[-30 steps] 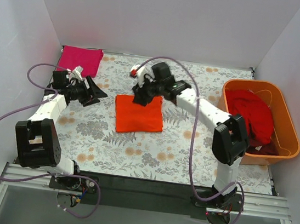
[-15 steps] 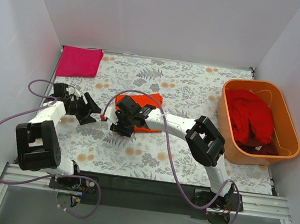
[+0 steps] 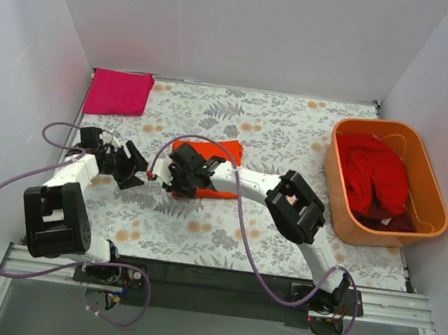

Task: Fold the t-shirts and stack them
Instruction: Fold the tshirt, then neatly place the folded tshirt to the corner

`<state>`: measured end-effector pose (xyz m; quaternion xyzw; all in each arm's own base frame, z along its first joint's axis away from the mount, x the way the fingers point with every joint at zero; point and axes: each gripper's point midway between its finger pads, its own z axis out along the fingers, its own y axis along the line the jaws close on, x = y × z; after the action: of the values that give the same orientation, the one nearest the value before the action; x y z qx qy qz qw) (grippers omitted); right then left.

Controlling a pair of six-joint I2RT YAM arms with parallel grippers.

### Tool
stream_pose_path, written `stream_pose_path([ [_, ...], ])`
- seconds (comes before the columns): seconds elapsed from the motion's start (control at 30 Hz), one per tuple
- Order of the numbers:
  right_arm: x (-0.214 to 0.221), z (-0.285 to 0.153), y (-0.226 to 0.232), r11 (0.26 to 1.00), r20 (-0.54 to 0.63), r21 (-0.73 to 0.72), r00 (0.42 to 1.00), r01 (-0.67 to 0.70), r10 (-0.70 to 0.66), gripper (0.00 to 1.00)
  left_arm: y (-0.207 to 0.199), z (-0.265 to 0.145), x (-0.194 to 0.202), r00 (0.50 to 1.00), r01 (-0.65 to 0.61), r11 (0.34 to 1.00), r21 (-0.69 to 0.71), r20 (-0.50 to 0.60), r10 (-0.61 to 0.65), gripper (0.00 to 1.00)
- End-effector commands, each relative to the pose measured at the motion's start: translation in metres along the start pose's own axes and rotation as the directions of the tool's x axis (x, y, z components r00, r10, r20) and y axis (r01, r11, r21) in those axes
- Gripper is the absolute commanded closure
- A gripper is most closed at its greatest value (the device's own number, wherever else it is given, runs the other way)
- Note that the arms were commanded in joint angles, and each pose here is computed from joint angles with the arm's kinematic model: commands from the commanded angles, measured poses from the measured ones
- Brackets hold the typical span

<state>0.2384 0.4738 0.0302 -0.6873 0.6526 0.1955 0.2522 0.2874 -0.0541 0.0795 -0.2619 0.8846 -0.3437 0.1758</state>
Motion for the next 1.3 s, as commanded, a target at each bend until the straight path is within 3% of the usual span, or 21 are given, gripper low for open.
stream_pose_path([
  [0.0,0.006,0.010,-0.002,1.000,-0.004,0.005,1.000,0.005,-0.005,0.88,-0.001,-0.003,-0.002,1.000,0.000,1.000,0.004,0.031,-0.001,0.36],
  [0.03,0.008,0.008,-0.005,1.000,-0.006,0.009,1.000,-0.003,0.003,0.98,0.001,-0.002,0.001,1.000,0.015,1.000,0.003,0.023,-0.015,0.36],
  [0.13,0.007,-0.003,-0.014,0.999,0.025,0.015,0.999,-0.029,0.029,0.99,0.006,0.004,0.012,0.998,0.058,0.998,0.013,-0.008,-0.058,0.34],
  [0.37,-0.033,-0.040,-0.027,0.999,0.208,-0.041,0.977,-0.032,0.040,0.99,-0.002,0.024,0.021,0.991,0.129,0.987,0.097,-0.043,-0.125,0.19],
  [0.67,-0.053,-0.057,-0.022,0.997,0.268,-0.069,0.962,-0.035,0.053,0.99,-0.027,0.063,0.023,0.987,0.156,0.979,0.134,-0.047,-0.151,0.16],
  [0.87,-0.073,-0.074,-0.021,0.996,0.329,-0.078,0.942,-0.042,0.065,0.99,-0.019,0.088,0.023,0.958,0.286,0.954,0.087,-0.050,-0.282,0.15],
  [1.0,-0.081,-0.081,-0.022,0.996,0.350,-0.073,0.934,-0.041,0.064,0.99,-0.032,0.102,0.025,0.960,0.277,0.955,0.103,-0.080,-0.269,0.23],
  [1.13,-0.080,-0.081,-0.021,0.996,0.351,-0.076,0.934,-0.040,0.064,0.99,-0.039,0.114,0.034,0.950,0.296,0.948,0.119,-0.140,-0.279,0.41],
  [1.27,-0.078,-0.080,-0.021,0.997,0.350,-0.071,0.935,-0.039,0.061,0.99,-0.041,0.121,0.037,0.943,0.309,0.944,0.117,-0.163,-0.289,0.48],
])
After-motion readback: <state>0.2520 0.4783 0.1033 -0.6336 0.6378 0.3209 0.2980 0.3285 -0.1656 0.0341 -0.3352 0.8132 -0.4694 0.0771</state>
